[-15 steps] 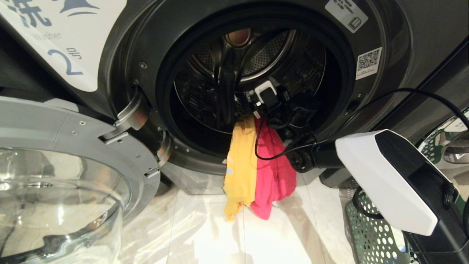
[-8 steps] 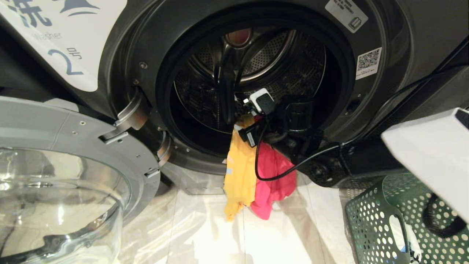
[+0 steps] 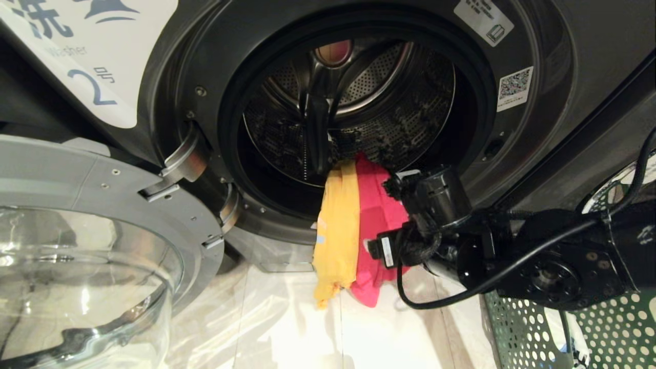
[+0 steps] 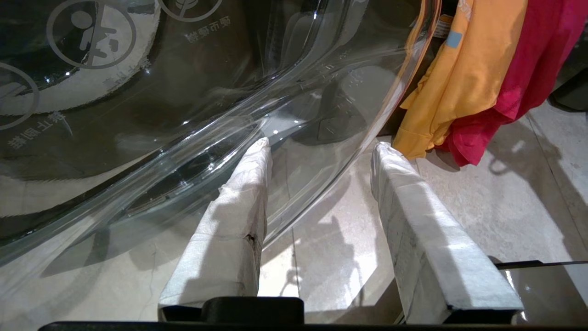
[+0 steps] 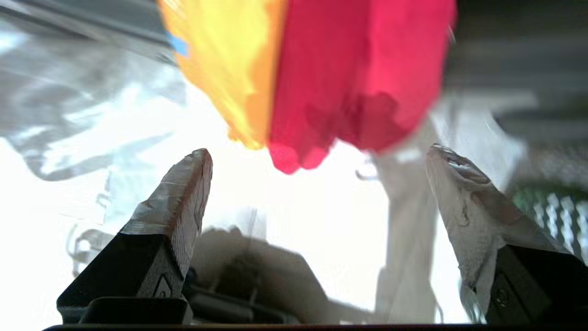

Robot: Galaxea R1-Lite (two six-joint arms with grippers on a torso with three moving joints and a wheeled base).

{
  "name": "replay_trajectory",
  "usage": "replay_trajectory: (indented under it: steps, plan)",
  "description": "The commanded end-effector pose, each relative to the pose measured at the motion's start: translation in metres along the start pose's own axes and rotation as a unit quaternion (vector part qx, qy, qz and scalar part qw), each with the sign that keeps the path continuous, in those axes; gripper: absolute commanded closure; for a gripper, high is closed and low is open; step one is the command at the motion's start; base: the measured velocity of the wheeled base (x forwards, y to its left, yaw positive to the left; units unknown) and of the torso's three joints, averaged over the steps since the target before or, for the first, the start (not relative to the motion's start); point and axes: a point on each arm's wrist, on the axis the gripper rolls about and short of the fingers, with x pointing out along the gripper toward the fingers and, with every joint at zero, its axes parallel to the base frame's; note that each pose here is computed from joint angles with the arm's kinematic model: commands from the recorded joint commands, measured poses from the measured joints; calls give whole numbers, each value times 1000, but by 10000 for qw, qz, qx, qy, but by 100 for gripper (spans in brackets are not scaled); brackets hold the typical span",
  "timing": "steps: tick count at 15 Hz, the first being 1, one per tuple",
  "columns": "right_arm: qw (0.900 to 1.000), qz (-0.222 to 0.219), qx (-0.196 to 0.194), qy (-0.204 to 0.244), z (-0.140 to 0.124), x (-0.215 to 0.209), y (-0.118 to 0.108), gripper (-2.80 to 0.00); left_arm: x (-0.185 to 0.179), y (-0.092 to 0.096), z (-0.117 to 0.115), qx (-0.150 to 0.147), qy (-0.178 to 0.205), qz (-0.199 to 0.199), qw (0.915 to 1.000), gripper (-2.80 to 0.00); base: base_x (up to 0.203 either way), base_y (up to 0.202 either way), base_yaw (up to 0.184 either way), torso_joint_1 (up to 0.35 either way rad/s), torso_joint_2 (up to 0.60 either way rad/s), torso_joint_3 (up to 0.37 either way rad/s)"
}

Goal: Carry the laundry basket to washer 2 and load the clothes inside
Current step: Place the clothes into the washing machine

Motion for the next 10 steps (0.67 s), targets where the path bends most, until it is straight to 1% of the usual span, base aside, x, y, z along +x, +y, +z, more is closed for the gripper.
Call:
replay_trajectory:
  steps: [1,2,3,5,7,8,10]
  plan:
    - [9994,-178,228,181,-13,5,3,-280,0,0,0,2,-1,-1,10000,0,0,0,0,0,0,0]
    - [9985,-223,420,284,-19,12,7,-280,0,0,0,2,-1,-1,10000,0,0,0,0,0,0,0]
    - [9975,-284,515,398,-27,21,11,-280,0,0,0,2,-1,-1,10000,0,0,0,0,0,0,0]
    - [9957,-345,673,534,-40,39,17,-280,0,0,0,2,-1,-1,10000,0,0,0,0,0,0,0]
    - [9944,-382,753,634,-51,58,24,-280,0,0,0,2,-1,-1,10000,0,0,0,0,0,0,0]
    - [9941,-398,768,653,-56,68,28,-280,0,0,0,2,-1,-1,10000,0,0,0,0,0,0,0]
    - [9943,-337,876,515,-61,86,34,-280,0,0,0,2,-1,-1,10000,0,0,0,0,0,0,0]
